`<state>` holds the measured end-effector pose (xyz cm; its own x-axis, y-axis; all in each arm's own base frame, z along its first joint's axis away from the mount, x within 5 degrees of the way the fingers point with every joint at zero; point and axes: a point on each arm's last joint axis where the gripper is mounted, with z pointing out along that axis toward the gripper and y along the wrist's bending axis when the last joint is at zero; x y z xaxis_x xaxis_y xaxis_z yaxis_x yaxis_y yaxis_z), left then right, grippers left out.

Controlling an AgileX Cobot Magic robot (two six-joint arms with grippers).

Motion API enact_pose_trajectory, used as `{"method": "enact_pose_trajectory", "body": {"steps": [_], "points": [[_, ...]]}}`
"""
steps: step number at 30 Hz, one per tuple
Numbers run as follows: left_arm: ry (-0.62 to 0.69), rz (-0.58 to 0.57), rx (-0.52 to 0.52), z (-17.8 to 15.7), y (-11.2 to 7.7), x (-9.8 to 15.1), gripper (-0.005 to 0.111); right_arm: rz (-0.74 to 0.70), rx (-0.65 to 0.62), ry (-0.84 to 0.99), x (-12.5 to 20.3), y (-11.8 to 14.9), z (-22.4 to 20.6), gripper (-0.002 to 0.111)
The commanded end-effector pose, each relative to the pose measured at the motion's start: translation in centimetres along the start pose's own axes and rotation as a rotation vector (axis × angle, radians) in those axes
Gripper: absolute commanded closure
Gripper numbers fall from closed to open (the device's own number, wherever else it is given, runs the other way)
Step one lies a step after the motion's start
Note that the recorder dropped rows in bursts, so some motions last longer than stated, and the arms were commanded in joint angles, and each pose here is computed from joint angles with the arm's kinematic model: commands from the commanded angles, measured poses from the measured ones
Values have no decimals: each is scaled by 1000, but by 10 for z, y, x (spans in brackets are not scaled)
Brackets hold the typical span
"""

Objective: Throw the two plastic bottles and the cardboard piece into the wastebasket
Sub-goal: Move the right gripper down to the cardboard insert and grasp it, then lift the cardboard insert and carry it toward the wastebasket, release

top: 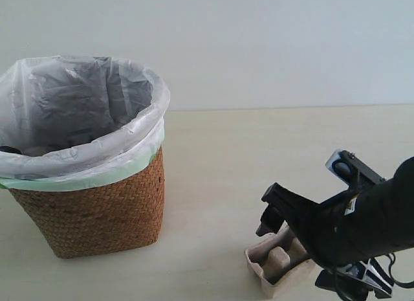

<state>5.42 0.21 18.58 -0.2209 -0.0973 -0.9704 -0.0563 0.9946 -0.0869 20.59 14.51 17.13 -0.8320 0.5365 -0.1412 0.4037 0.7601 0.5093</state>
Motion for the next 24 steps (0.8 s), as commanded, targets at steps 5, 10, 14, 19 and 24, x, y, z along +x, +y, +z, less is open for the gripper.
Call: {"method": "enact_pose_trajectory", "body": {"steps": [5,10,14,19,24], "points": [[0,0,4,0,0,1,103,14,-25,-44,-4,1,8,21],[0,0,4,0,0,1,103,18,-2,-43,-5,-2,19,21],[0,0,4,0,0,1,103,34,3,-50,-6,-3,25,21],[0,0,4,0,0,1,103,32,-5,-68,-7,-3,29,21],[0,0,4,0,0,1,103,34,13,-68,-8,-6,37,21]]}}
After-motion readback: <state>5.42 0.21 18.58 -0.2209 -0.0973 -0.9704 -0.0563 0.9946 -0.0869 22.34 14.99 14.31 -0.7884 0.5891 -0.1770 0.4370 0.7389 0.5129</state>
